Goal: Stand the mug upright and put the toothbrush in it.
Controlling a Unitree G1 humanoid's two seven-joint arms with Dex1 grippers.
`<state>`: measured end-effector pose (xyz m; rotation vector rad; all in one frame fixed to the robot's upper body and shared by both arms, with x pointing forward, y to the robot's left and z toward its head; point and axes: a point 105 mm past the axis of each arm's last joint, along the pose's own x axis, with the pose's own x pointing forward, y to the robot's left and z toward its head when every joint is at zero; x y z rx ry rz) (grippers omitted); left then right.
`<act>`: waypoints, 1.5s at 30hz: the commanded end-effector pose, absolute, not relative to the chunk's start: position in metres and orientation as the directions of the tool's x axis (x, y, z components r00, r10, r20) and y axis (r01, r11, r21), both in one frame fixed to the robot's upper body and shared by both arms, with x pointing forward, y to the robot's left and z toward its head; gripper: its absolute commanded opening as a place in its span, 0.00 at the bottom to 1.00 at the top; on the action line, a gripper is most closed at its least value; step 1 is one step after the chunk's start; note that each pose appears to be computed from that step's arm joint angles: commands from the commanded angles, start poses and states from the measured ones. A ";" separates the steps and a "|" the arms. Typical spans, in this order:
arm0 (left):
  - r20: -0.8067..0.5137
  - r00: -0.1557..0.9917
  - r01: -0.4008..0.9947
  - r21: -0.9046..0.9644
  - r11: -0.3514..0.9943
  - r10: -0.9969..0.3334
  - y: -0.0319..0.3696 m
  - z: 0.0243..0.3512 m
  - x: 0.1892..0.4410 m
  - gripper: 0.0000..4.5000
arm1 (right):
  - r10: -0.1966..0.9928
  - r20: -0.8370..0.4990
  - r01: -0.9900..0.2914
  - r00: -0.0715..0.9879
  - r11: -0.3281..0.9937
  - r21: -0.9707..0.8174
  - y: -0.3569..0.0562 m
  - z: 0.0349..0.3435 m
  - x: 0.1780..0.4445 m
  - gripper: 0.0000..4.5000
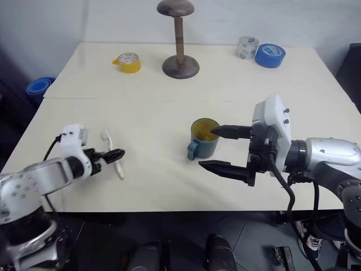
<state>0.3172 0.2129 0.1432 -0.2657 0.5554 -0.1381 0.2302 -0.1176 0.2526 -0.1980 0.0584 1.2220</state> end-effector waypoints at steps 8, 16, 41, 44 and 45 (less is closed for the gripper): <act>-0.595 0.795 -0.118 -0.336 0.935 -0.114 0.205 0.132 0.341 0.96 | 0.925 -0.099 -0.924 0.367 0.350 -0.158 -0.106 0.255 0.225 1.00; -0.668 0.741 -0.207 -0.330 0.921 -0.073 0.205 0.118 0.328 0.76 | 0.923 -0.093 -0.920 0.373 0.356 -0.163 -0.103 0.253 0.221 1.00; -0.803 0.592 -0.330 -0.320 0.888 -0.069 0.213 0.119 0.323 0.23 | 0.928 -0.071 -0.921 0.366 0.350 -0.169 -0.096 0.251 0.212 1.00; -0.807 0.586 -0.328 -0.318 0.890 -0.073 0.211 0.118 0.325 0.23 | 0.929 -0.064 -0.922 0.365 0.351 -0.166 -0.095 0.252 0.212 1.00; -0.810 0.581 -0.330 -0.318 0.888 -0.074 0.211 0.116 0.324 0.20 | 0.928 -0.063 -0.921 0.366 0.352 -0.165 -0.095 0.252 0.212 1.00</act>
